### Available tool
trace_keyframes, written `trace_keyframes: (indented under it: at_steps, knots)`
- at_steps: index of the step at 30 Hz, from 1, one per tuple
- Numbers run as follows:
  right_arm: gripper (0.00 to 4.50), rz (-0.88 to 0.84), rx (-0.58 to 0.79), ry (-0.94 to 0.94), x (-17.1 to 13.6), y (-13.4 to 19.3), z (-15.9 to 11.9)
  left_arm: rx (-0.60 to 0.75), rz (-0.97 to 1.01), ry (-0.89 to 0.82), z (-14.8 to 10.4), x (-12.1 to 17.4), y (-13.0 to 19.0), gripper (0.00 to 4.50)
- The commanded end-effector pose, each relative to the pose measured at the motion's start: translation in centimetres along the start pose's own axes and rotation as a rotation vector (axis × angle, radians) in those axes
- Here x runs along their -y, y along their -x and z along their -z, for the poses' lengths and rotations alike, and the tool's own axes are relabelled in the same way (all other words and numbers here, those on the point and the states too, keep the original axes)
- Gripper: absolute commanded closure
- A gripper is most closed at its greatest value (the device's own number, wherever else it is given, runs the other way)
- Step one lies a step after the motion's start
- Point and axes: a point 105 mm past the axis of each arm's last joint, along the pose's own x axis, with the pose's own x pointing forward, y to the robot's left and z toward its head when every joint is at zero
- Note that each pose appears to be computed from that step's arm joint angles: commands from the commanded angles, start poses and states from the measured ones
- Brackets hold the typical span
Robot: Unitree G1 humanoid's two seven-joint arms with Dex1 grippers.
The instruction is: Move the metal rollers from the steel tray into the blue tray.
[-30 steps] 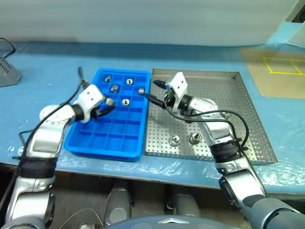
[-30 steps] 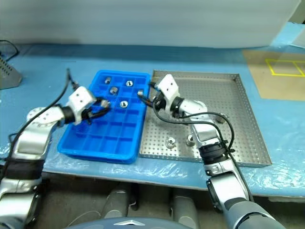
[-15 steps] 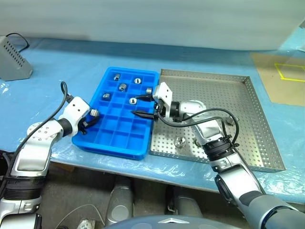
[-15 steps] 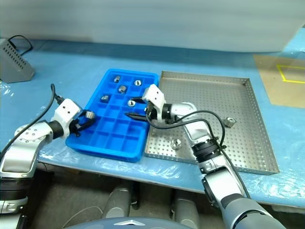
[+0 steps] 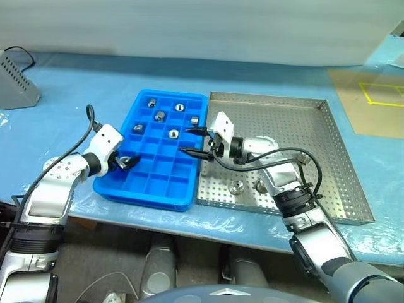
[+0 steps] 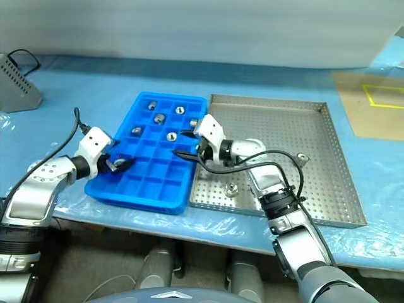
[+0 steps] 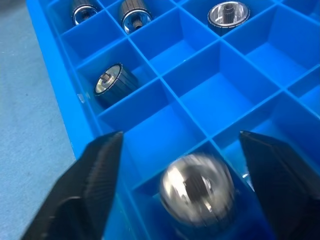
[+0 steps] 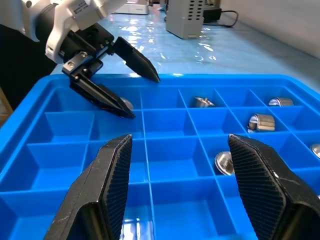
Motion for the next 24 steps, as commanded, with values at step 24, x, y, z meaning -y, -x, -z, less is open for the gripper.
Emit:
trace_keyframes:
  at_steps: [24]
  knots:
    - [1.37, 0.499, -0.172, 0.014, 0.5, 15.7, -0.5, 0.271, 0.629, -0.352, -14.2, 13.0, -13.7, 0.32]
